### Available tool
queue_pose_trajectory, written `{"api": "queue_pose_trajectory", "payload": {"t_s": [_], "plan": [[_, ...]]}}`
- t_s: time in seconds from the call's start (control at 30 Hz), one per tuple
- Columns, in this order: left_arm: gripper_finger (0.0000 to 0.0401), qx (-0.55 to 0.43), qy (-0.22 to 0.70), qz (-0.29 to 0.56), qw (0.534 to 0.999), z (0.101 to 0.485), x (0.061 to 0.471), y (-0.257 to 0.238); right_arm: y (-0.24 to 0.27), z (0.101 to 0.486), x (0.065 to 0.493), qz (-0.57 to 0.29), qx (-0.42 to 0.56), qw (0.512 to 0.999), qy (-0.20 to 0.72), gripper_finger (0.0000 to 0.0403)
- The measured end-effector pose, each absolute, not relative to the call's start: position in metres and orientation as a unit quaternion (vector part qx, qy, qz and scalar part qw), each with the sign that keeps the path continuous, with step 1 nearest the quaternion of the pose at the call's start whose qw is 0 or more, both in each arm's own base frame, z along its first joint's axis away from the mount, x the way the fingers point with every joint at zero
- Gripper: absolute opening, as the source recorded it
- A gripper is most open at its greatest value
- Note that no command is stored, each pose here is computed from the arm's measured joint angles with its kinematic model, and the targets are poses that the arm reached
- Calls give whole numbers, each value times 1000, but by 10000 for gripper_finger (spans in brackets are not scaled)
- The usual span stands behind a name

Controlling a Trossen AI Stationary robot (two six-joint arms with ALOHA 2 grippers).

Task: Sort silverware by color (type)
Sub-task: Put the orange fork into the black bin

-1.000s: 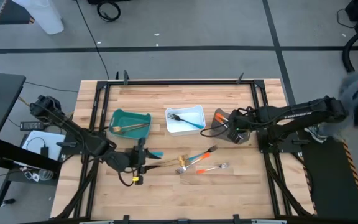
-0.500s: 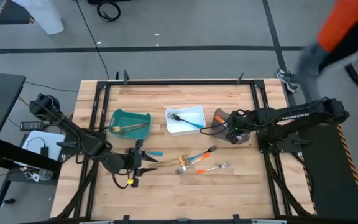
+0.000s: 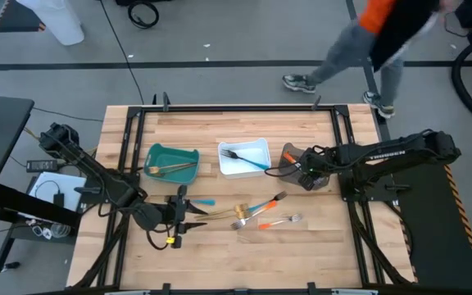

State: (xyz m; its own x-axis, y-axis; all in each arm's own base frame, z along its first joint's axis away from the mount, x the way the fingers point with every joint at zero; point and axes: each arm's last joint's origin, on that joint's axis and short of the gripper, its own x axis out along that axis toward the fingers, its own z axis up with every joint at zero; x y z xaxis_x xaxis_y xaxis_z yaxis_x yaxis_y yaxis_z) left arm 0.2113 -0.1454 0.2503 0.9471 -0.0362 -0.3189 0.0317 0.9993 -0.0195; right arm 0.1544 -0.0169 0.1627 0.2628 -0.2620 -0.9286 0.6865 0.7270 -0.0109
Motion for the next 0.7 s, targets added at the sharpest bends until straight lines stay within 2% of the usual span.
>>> {"api": "queue_pose_trajectory", "payload": {"t_s": [0.33, 0.7], "plan": [[144, -3, 162, -17, 987, 250, 212, -145, -17, 152, 153, -290, 225, 774, 517, 18], [144, -3, 162, -17, 987, 250, 212, -145, -17, 152, 154, -284, 230, 775, 515, 115]]}}
